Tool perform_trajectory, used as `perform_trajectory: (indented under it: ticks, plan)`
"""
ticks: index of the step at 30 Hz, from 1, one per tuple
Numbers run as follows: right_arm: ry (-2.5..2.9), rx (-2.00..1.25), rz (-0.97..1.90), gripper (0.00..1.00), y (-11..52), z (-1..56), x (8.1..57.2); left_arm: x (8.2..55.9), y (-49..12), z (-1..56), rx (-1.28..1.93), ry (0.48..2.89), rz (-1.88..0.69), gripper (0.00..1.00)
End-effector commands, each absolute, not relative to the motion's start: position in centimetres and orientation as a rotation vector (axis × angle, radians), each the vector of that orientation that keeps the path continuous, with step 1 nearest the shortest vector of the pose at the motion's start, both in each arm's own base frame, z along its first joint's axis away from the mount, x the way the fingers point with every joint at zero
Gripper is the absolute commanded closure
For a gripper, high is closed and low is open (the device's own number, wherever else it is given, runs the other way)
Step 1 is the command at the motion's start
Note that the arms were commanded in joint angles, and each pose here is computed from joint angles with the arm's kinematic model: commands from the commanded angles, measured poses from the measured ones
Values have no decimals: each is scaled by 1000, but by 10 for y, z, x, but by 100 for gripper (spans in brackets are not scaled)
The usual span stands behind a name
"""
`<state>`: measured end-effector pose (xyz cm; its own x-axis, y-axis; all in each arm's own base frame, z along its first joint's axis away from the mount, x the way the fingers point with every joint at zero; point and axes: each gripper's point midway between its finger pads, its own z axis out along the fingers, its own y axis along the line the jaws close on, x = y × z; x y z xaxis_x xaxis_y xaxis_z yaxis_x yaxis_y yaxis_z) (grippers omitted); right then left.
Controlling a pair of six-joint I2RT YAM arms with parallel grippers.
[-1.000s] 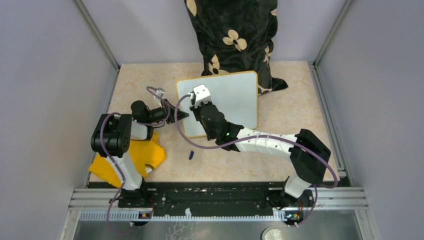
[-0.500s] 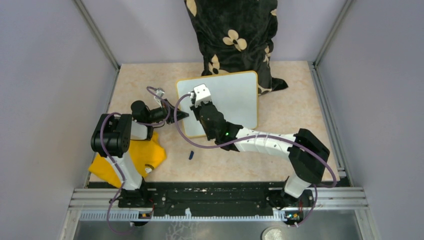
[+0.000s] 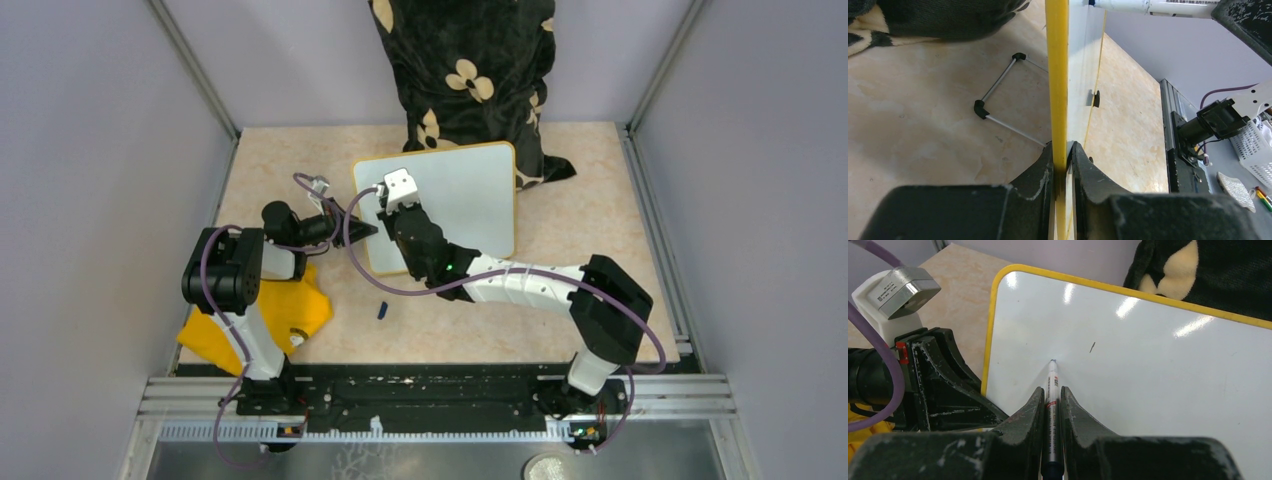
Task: Write a sentence on the whiteboard
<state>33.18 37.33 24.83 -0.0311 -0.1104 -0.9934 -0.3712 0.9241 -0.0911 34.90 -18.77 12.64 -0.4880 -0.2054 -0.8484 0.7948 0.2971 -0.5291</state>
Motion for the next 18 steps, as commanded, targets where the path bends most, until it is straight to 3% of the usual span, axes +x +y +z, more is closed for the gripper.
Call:
perform_trajectory:
  ticks: [1, 18]
  plan:
    - [1558, -326, 263, 100, 384, 273, 334, 351, -191, 128, 588, 1607, -1324, 100]
    - [1605, -397, 268, 100, 392, 252, 330, 351, -191, 127, 583, 1610, -1327, 100]
